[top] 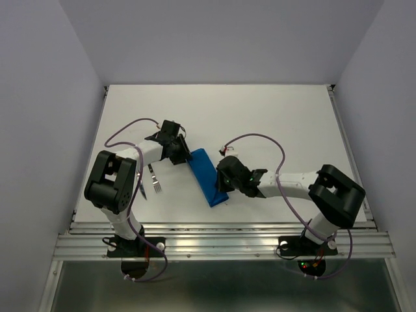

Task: Fold the napkin into a case and place the utensils inside
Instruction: Move the smaller rectangle folded napkin to the center of the board.

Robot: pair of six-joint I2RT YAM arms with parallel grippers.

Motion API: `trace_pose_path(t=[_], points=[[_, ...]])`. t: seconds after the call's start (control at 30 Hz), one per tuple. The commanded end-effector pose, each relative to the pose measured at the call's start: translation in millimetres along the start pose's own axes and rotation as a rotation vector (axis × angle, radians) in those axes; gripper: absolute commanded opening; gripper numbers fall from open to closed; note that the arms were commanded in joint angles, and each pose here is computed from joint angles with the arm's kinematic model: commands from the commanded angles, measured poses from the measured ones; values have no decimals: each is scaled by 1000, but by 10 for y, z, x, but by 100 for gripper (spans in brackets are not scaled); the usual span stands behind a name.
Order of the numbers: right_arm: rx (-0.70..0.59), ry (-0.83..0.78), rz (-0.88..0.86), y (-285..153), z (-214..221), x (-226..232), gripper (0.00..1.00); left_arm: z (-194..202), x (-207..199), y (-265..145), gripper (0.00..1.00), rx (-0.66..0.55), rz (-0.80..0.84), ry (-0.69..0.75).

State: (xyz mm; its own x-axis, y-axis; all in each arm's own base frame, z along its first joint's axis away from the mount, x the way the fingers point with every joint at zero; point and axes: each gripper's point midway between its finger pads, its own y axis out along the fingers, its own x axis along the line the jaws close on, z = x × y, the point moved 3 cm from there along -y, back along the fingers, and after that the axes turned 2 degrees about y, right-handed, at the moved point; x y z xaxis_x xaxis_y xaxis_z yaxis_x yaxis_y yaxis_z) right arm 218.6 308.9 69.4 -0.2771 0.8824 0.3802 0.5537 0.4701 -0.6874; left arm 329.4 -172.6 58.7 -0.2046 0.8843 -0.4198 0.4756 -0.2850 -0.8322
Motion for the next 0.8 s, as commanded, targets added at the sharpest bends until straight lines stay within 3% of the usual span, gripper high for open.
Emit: trace_pose_path(t=[0.0, 0.47, 0.77], points=[[4, -41, 69, 180, 17, -102, 13, -119, -160, -98, 45, -40, 39, 12], [-25, -107, 215, -50, 7, -717, 13, -113, -156, -234, 45, -54, 39, 26], [-121, -200, 79, -303, -491, -359, 20, -177, -208, -443, 46, -87, 52, 42]])
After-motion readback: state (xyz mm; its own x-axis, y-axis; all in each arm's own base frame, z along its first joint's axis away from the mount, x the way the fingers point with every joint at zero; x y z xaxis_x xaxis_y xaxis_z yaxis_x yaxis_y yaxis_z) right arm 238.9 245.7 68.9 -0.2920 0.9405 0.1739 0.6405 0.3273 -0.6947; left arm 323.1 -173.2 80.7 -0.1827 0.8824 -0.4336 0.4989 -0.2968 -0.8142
